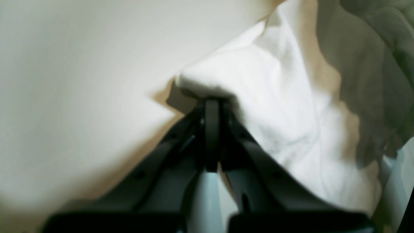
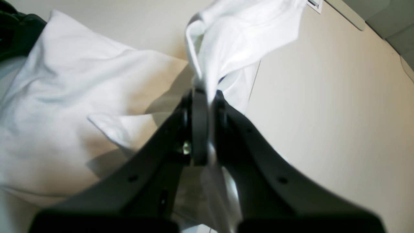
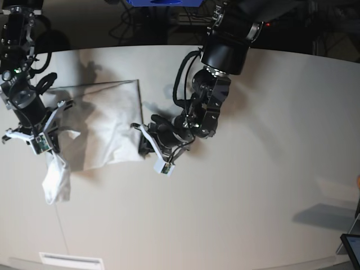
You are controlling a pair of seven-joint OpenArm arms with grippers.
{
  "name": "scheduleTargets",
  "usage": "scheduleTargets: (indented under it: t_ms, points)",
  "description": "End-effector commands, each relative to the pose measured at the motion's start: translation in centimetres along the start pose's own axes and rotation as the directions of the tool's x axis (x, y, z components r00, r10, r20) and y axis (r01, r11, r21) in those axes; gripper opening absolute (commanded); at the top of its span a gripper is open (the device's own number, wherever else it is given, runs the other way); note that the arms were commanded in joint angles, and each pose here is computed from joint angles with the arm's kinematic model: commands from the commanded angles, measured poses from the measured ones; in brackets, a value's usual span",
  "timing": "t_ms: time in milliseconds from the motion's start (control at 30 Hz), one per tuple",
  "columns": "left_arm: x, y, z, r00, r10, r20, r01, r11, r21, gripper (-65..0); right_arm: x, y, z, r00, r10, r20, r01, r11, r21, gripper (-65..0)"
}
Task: Fold the T-shirt properly
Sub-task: 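Fold the held end over the shirt with the right gripper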
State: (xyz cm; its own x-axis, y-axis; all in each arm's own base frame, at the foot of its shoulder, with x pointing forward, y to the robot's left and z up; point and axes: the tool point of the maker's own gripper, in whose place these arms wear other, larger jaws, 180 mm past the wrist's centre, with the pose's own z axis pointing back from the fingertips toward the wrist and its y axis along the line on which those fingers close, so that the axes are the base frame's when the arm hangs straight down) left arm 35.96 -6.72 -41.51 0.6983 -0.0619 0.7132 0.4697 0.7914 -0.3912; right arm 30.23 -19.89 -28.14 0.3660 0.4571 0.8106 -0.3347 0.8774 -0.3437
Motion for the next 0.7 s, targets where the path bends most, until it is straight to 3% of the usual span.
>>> scheduleTargets:
  t_ms: [0, 100, 200, 500, 600, 667]
  points:
    - [0.6, 0.0, 0.0, 1.0, -0.014, -0.002, 0.014, 1.0, 0.004, -65.0, 1.8, -0.3, 0.4, 0.997, 0.012, 0.076, -0.011, 1.0, -0.01, -65.0]
    - [0.6, 0.6, 0.2, 1.0, -0.016, -0.003, 0.016, 1.0, 0.016, -65.0, 2.3, 0.9, 0.4, 0.994, 0.014, 0.113, -0.016, 1.0, 0.021, -65.0]
    - [0.7, 1.4, 0.8, 1.0, -0.025, 0.004, 0.025, 0.999, 0.03, -65.0, 2.1, 3.0, -0.3, 0.989, 0.114, 0.097, -0.119, 0.992, 0.043, -65.0]
    - [2.2, 4.2, 5.2, 0.99, -0.123, 0.069, 0.116, 0.988, 0.098, -65.0, 3.9, 9.8, -2.2, 0.915, 0.395, 0.08, -0.394, 0.919, -0.031, -65.0]
    - [1.7, 6.6, 7.1, 0.992, -0.095, 0.085, 0.081, 0.985, 0.155, -65.0, 4.1, 11.1, -2.3, 0.907, 0.414, 0.073, -0.413, 0.91, -0.028, -64.7]
    - [1.5, 8.2, 8.4, 0.993, -0.057, 0.106, 0.036, 0.98, 0.193, -65.0, 4.1, 11.6, -2.4, 0.918, 0.391, 0.068, -0.39, 0.921, -0.022, -64.3]
